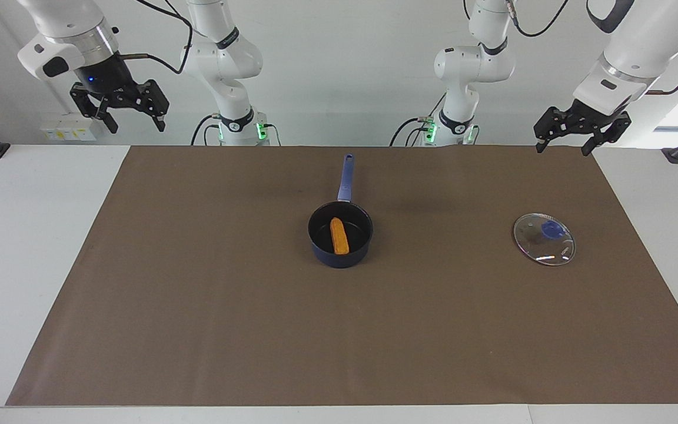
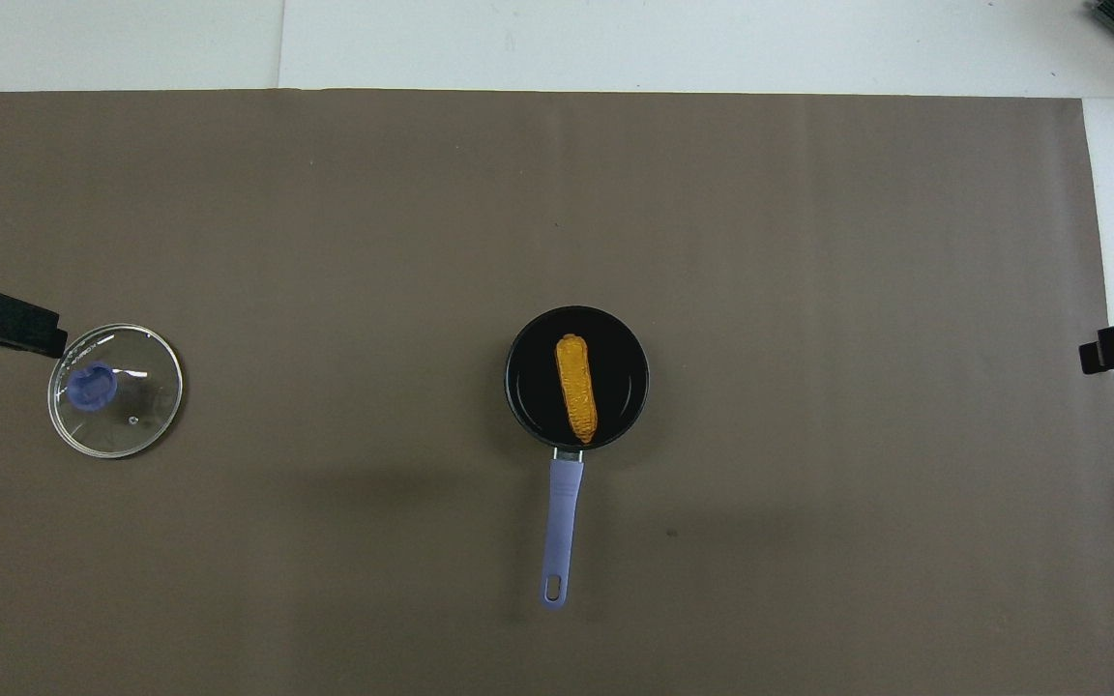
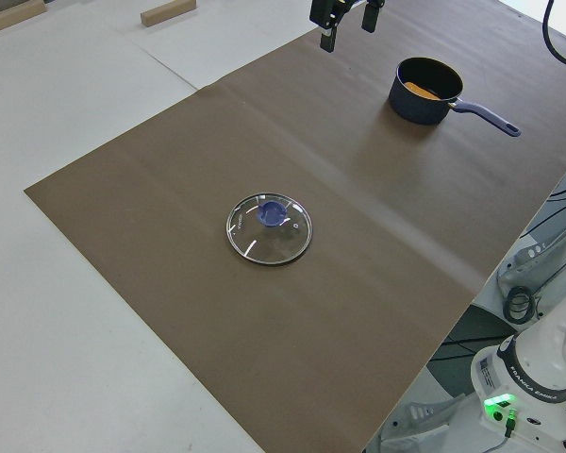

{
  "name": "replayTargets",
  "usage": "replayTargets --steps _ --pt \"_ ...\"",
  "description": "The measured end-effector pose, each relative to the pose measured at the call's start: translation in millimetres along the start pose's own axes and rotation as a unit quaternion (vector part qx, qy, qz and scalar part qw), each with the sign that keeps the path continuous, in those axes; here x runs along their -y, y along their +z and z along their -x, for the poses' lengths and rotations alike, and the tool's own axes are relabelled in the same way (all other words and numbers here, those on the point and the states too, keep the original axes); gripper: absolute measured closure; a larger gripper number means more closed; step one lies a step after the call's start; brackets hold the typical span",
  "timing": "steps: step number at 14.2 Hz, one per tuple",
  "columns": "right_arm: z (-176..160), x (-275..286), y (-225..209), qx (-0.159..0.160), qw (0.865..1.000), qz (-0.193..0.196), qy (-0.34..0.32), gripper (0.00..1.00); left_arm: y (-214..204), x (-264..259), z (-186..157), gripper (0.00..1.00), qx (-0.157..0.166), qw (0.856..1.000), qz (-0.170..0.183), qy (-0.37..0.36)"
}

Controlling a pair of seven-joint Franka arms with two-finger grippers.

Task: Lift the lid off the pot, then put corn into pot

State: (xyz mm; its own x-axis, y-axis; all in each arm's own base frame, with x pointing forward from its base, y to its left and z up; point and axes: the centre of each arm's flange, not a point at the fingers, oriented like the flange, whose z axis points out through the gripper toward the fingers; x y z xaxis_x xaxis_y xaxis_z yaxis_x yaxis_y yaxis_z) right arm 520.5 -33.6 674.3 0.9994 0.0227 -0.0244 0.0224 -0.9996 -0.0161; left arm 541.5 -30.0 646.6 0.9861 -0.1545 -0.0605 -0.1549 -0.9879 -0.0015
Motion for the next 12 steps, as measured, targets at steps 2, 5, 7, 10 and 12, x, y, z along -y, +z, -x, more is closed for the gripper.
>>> replayTargets --steps 2,5,7,10,12 --pt "-0.7 1.8 0.7 -0.002 1.0 0.0 -0.002 0.0 0.3 0.0 -0.2 0.0 0.0 1.0 0.0 0.0" --pt "-0.2 1.8 0.6 -0.003 1.0 0.0 -0.002 0.0 0.4 0.0 -0.2 0.0 0.0 1.0 0.0 0.0" --pt "0.0 1.9 0.2 -0.004 1.0 0.0 -0.002 0.0 0.5 0.0 -0.2 0.0 0.0 1.0 0.0 0.0" --pt "0.0 2.0 0.1 -0.004 1.0 0.0 -0.002 0.0 1.2 -0.1 -0.2 0.0 0.001 1.0 0.0 0.0" --pt "0.0 2.0 0.1 -0.004 1.0 0.0 -0.002 0.0 1.8 -0.1 -0.3 0.0 0.002 1.0 0.0 0.0"
